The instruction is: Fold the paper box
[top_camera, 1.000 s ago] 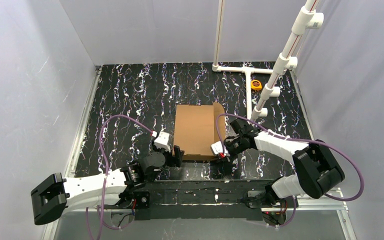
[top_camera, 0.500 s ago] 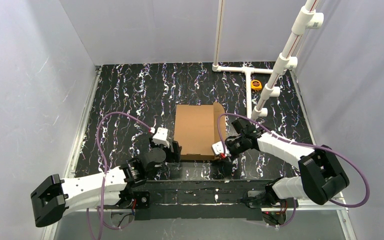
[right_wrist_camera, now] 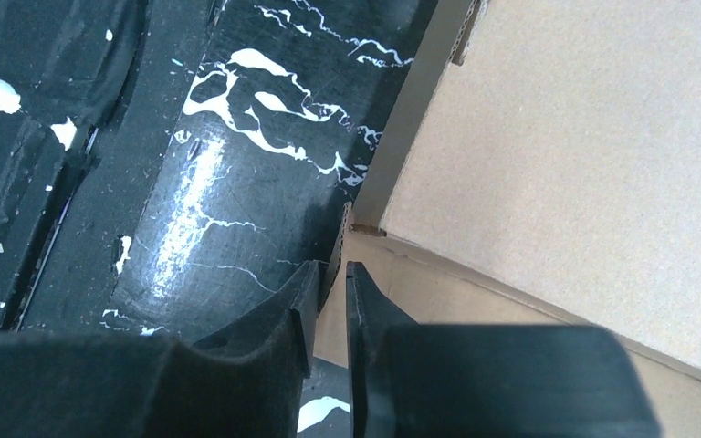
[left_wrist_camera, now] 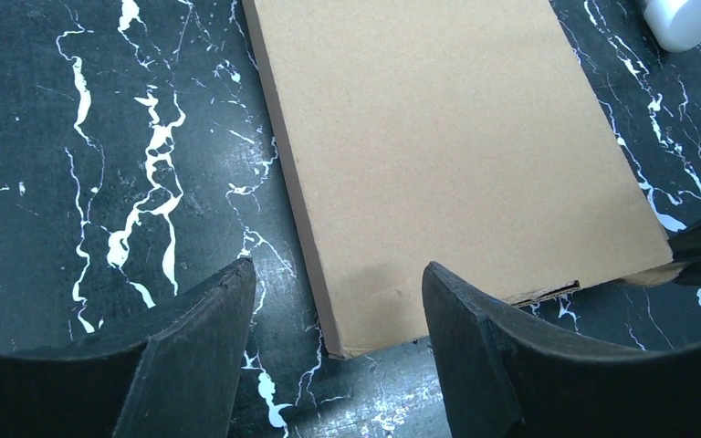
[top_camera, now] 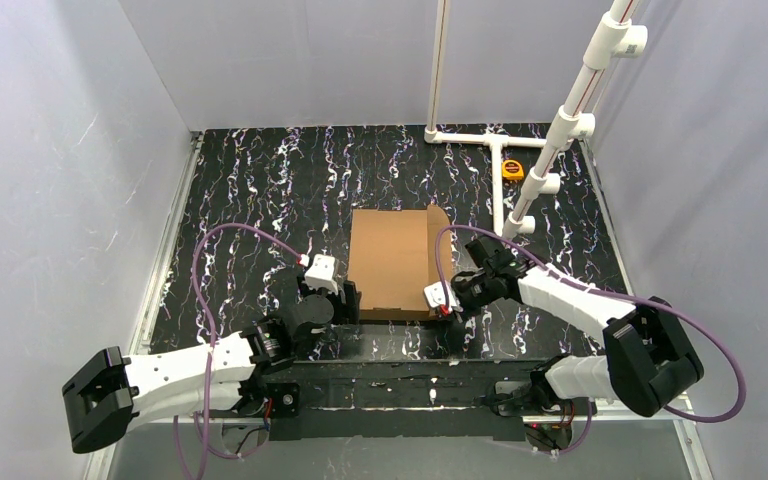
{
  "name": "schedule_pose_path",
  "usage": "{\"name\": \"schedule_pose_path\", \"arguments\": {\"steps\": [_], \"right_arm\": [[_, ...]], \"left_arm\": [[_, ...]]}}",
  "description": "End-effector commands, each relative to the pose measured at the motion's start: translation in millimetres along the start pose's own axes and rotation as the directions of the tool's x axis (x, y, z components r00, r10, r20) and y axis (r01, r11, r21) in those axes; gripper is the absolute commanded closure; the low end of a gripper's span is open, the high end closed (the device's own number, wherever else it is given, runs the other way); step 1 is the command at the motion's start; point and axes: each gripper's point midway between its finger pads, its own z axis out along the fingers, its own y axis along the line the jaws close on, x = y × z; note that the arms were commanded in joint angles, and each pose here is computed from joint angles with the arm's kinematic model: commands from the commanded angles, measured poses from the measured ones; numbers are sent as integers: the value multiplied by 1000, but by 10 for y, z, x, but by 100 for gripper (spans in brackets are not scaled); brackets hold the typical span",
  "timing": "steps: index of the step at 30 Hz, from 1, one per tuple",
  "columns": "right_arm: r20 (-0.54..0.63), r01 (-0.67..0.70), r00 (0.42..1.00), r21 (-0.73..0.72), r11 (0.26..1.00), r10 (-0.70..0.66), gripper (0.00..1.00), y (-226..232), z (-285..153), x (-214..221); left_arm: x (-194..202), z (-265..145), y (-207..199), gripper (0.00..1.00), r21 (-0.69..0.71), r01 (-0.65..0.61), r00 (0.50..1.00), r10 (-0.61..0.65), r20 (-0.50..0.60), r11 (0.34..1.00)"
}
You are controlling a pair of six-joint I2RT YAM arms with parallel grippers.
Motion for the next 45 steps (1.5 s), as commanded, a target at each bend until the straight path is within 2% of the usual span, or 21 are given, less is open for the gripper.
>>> {"name": "schedule_pose_path", "arguments": {"steps": [1,7,21,26,37,39,45], "right_arm": [[-28,-7,1000,12,1000,7,75,8,-79,-9],[-53,-5,999,9,1000,6,74,56,-93,50],[11,-48,999,-15,999,48,72,113,-36,-40],[22,-68,997,-40,997,69,68,157,-15,-46],[-6,-81,997,-46,996,81,70,145,41,8],[-8,-85,996,-40,996,84,72,131,37,5],[-2,-83,997,-39,996,83,78,128,32,-14]], "left_arm": [[-168,12,75,35,-58,9,999,-7,41,998],[-158,1,107,37,-66,22,999,-19,45,998],[-163,-21,109,38,-59,52,997,-49,52,997],[-158,-18,95,39,-54,60,997,-58,48,997],[-121,-26,74,37,-40,92,995,-90,40,995],[-107,-28,69,36,-35,99,994,-98,37,994],[-108,-55,50,21,-14,132,991,-131,41,991]]}}
